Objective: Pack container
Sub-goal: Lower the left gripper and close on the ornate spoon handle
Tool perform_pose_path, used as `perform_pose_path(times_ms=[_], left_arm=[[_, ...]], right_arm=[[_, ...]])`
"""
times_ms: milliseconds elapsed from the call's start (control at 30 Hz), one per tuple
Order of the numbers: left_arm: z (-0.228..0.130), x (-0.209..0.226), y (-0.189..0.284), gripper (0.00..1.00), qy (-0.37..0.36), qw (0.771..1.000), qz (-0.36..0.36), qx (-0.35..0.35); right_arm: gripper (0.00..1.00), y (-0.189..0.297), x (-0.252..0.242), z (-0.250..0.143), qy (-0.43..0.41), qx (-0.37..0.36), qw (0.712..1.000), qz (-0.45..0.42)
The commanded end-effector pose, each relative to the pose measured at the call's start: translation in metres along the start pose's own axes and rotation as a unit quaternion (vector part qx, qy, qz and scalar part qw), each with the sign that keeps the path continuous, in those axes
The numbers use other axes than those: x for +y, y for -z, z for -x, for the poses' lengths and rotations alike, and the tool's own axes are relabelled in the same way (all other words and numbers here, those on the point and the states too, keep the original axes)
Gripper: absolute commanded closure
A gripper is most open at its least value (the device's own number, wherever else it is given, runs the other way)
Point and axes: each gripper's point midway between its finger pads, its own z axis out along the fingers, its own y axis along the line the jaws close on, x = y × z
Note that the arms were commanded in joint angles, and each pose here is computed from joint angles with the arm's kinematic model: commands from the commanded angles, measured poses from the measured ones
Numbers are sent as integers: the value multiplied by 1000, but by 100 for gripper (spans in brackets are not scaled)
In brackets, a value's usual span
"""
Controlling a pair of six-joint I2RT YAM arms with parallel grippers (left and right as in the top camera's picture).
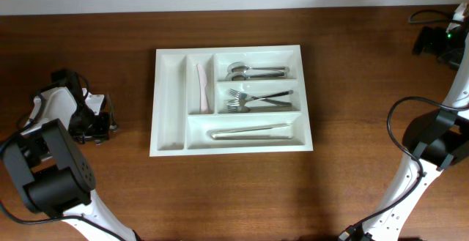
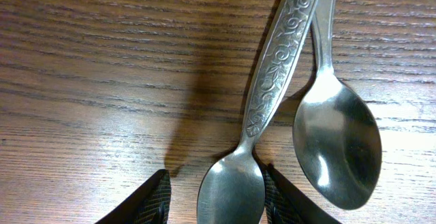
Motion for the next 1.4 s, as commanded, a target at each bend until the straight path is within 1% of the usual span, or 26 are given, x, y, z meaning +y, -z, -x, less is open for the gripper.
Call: perform_pose_path(times_ms=[0, 233, 267, 433, 467, 500, 1000, 1067, 1300, 1367], left_arm=[[2, 0, -3, 55, 1, 1000, 1, -3], [8, -5, -2, 56, 1, 1000, -16, -17], [8, -5, -2, 59, 1, 1000, -16, -17], [8, -5, -2, 60, 1, 1000, -16, -17], [8, -5, -2, 63, 1, 1000, -16, -17], [8, -5, -2, 64, 1, 1000, -16, -17], [8, -5, -2, 65, 1, 1000, -16, -17], [8, -5, -2, 69, 1, 1000, -16, -17], [8, -5, -2, 69, 1, 1000, -16, -17], [8, -5, -2, 74, 1, 1000, -16, -17]], right_arm=[[1, 18, -4, 3, -4, -18, 1000, -1], [2, 18, -3, 3, -4, -18, 1000, -1], [2, 18, -4, 3, -4, -18, 1000, -1], [1, 18, -4, 3, -4, -18, 1000, -1], [1, 18, -4, 3, -4, -18, 1000, -1], [1, 18, -4, 3, -4, -18, 1000, -1], [1, 18, -4, 3, -4, -18, 1000, -1], [1, 18, -3, 3, -4, -18, 1000, -1], [1, 18, -4, 3, -4, -18, 1000, -1], [1, 18, -3, 3, -4, -18, 1000, -1]])
